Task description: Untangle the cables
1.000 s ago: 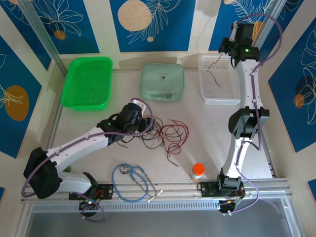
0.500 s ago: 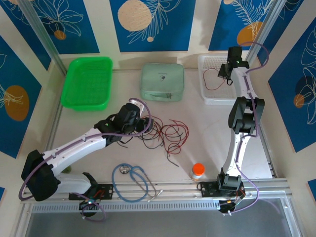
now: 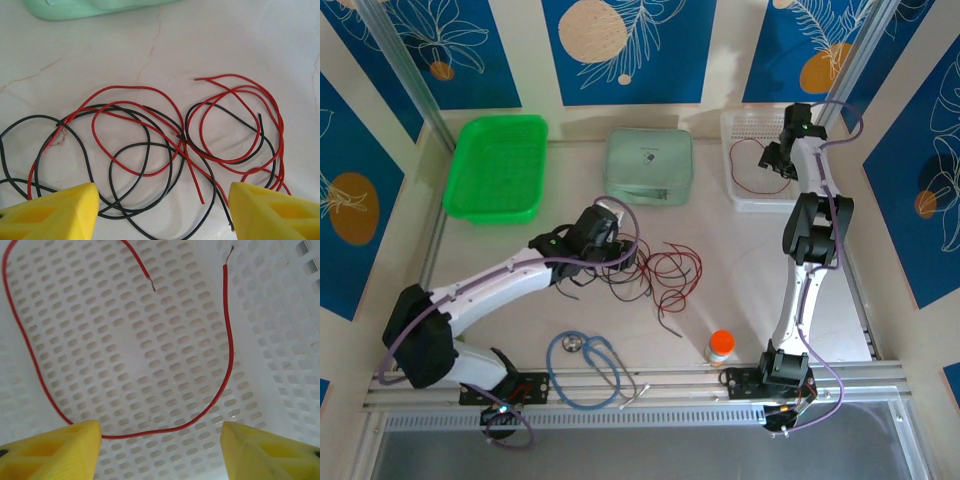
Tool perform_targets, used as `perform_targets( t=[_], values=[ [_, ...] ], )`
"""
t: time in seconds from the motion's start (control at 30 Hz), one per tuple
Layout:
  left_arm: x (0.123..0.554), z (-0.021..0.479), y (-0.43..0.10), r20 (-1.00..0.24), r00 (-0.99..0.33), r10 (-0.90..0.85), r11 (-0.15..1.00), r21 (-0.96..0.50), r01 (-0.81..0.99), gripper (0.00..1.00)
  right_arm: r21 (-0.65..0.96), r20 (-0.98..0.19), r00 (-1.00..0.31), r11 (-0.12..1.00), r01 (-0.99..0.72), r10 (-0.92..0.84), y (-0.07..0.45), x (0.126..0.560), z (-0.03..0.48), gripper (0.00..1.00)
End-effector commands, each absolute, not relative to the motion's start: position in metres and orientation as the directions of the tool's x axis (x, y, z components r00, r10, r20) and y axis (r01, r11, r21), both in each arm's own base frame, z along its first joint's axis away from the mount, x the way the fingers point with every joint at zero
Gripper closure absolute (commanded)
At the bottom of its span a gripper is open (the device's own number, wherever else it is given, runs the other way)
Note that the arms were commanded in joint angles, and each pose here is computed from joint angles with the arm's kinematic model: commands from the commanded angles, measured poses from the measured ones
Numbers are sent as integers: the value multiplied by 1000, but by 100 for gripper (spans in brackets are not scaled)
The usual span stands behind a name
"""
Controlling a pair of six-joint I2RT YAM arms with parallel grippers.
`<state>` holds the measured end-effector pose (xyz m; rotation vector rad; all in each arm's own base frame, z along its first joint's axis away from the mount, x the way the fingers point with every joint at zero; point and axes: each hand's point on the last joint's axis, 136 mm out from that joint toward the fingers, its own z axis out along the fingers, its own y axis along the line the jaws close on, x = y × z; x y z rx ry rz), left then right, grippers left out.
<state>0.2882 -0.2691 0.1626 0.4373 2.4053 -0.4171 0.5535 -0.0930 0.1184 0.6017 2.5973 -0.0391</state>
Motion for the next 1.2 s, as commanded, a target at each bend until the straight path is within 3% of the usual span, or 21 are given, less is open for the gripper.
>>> perform_targets(
  t=[0.0,0.13,0.4,0.6,0.8,1.17],
  values=[
    [282,154,-278,-584,-781,222,895,-196,401,32,133,-530,-749,912,389,397,-75,546,187,33],
    [283,131,-284,-494,-840,225,912,-197,359,34,137,-580,-729,926,353,364,-55,531,219,34],
    [289,90,-307,-399,-895,198,923,-232,307,41,142,-663,-696,959,244,275,6,471,263,45],
    [307,77,-311,-410,-894,184,943,-183,278,48,171,-641,-736,975,139,217,55,415,246,55],
    [328,70,-280,-424,-897,125,984,-65,168,53,196,-593,-784,977,81,184,81,367,220,61],
    [348,47,-246,-404,-912,70,996,-25,88,56,224,-573,-795,971,81,199,82,334,209,65]
  ],
)
